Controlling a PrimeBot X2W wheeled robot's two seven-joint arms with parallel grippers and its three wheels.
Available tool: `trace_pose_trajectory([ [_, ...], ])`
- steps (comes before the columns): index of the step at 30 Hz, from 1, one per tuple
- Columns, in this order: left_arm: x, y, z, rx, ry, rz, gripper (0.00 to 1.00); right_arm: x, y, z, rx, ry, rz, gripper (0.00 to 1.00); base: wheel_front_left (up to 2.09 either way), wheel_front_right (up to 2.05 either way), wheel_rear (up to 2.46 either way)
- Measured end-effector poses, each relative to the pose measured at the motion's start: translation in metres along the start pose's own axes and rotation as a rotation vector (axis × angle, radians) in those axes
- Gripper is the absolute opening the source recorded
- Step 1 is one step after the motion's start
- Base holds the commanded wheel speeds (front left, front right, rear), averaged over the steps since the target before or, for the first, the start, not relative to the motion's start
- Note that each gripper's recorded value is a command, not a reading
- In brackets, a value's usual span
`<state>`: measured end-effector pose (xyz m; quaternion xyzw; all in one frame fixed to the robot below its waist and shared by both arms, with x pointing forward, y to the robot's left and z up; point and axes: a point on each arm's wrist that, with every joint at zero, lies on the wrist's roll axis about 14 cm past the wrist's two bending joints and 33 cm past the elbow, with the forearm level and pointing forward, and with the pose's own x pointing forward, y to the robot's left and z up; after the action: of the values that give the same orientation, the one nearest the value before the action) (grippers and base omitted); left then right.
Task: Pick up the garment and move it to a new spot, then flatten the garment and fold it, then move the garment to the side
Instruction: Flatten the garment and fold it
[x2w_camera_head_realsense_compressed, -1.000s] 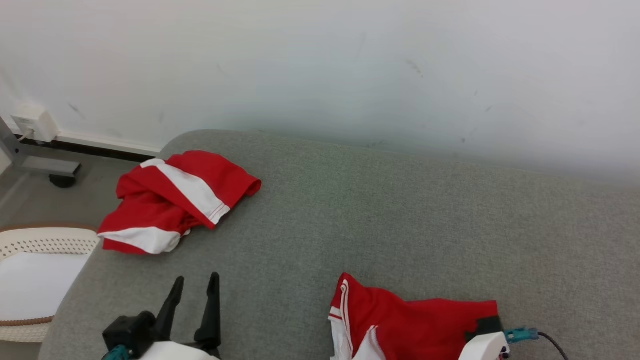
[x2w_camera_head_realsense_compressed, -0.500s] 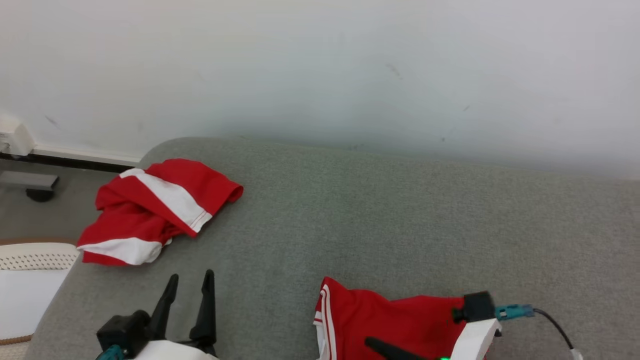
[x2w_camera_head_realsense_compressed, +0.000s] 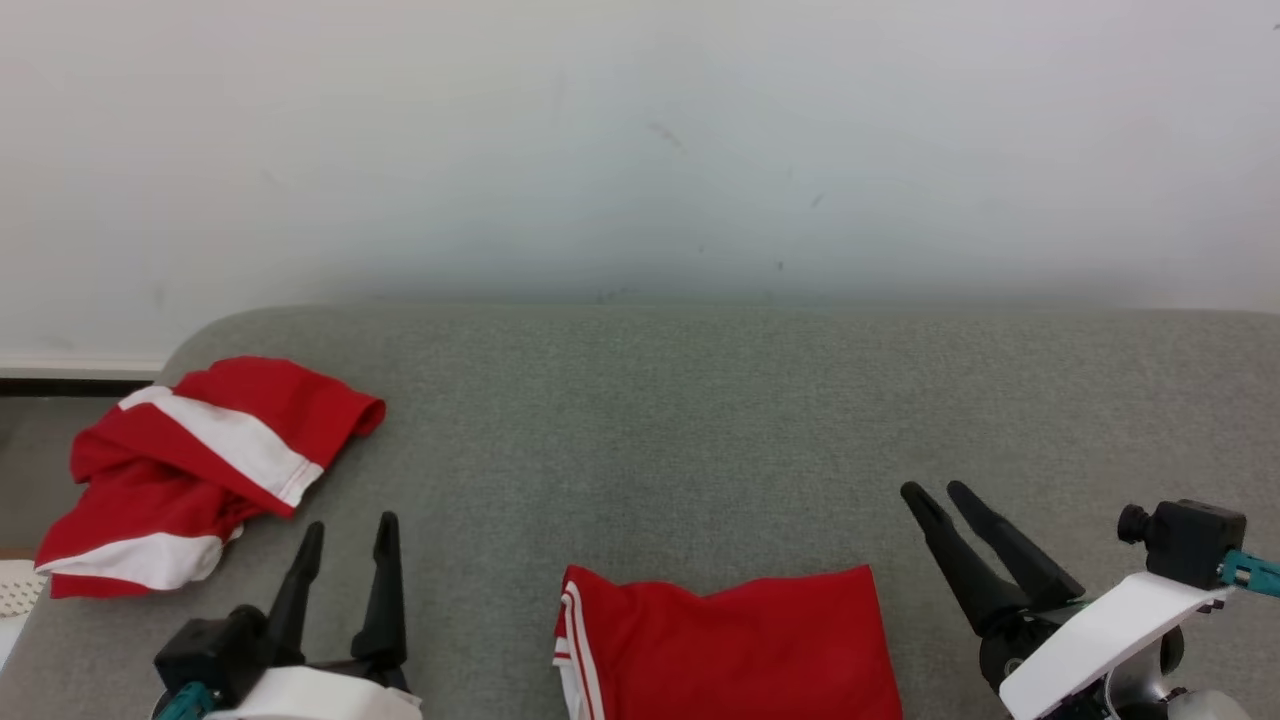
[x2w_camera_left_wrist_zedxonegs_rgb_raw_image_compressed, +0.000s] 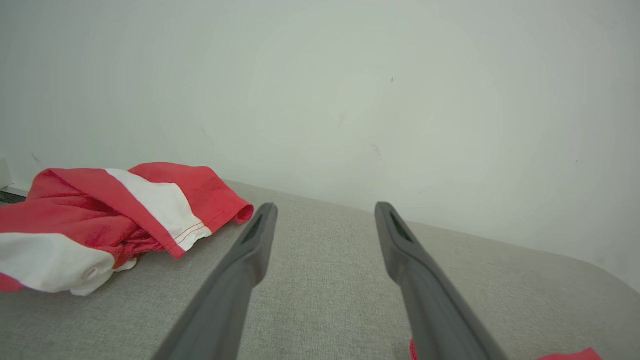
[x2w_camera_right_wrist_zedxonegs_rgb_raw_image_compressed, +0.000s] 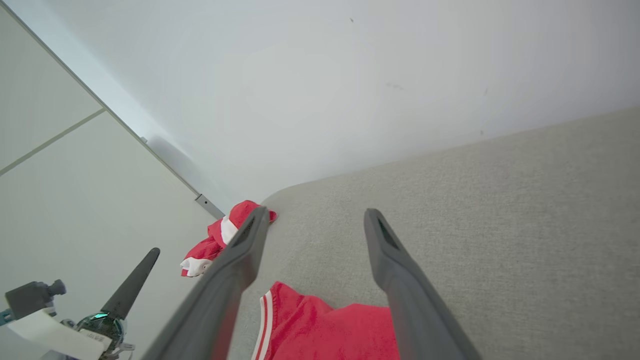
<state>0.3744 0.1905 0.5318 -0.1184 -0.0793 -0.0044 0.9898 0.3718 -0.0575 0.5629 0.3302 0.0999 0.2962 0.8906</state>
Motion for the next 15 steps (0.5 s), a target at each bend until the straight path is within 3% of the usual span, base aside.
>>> trace_pose_trajectory([
  [9, 0.012, -0.011, 0.001, 0.016, -0.009, -0.034, 1.00, -0.035, -0.037, 0.051, -0.198, -0.294, -0.159, 1.00, 0.00, 0.00, 0.00],
  [15, 0.015, -0.017, -0.003, 0.035, 0.000, -0.051, 1.00, -0.063, -0.066, 0.056, -0.326, -0.372, -0.285, 1.00, 0.00, 0.00, 0.00],
])
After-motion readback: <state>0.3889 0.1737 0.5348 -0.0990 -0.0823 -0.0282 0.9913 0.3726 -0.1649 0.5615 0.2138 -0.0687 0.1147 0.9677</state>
